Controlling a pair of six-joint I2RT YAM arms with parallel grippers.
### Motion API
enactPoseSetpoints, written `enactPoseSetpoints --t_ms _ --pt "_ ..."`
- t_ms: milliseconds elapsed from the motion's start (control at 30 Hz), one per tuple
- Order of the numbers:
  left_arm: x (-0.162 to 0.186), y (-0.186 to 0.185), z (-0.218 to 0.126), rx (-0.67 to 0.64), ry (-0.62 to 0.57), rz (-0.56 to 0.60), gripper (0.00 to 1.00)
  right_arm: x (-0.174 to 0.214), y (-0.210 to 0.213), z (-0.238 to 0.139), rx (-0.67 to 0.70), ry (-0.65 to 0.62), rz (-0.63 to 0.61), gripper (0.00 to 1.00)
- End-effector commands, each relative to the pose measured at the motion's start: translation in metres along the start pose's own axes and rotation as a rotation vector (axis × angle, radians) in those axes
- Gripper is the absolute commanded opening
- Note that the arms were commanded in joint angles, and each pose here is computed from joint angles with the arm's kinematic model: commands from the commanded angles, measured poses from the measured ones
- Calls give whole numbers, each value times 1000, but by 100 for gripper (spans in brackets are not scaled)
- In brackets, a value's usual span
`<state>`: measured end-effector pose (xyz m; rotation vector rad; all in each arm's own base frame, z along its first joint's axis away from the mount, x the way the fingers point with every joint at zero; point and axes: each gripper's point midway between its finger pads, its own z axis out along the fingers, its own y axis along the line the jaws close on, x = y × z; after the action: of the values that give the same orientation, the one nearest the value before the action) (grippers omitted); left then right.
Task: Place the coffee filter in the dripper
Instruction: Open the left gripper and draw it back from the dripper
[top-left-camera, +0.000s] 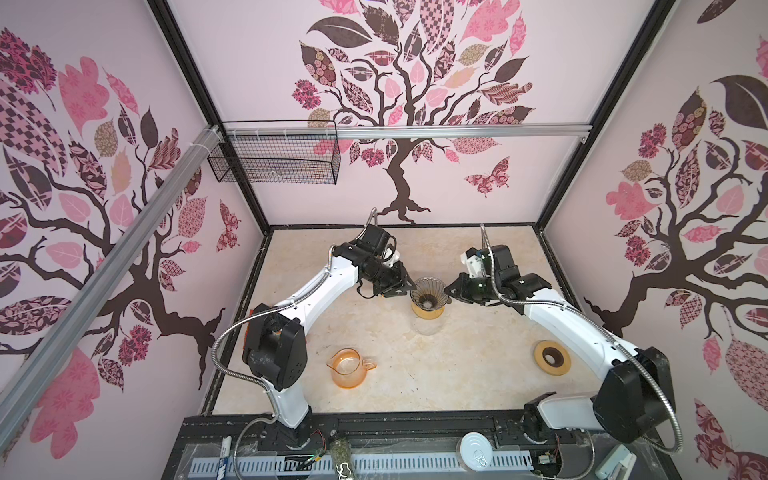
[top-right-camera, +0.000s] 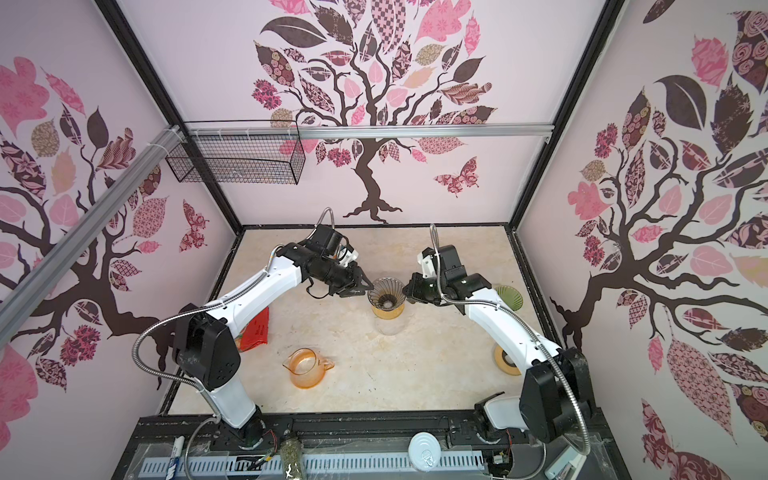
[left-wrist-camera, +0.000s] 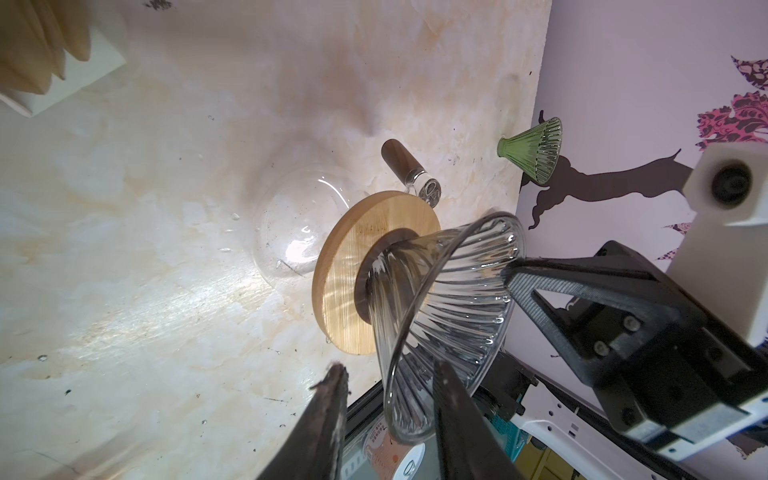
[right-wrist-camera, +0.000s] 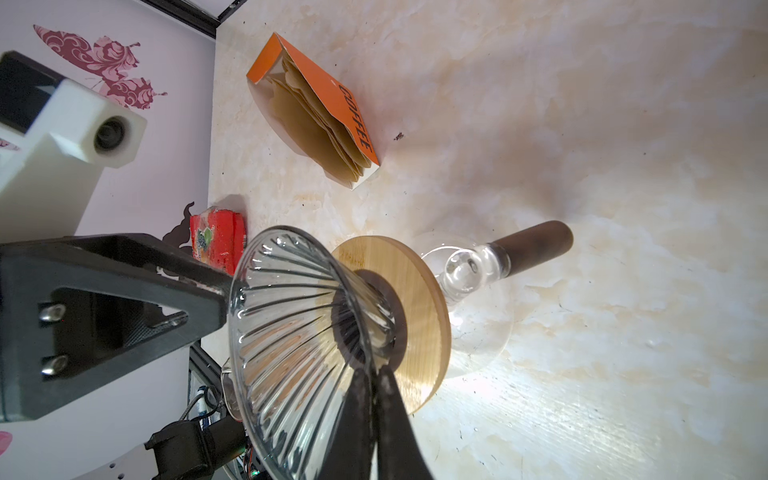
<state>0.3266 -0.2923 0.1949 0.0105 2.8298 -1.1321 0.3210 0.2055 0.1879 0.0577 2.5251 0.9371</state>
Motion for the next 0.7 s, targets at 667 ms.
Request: enactPoseSetpoints --t_ms 667 --pt "-8 -5 -36 -9 -87 57 39 -6 6 -9 51 27 -18 20"
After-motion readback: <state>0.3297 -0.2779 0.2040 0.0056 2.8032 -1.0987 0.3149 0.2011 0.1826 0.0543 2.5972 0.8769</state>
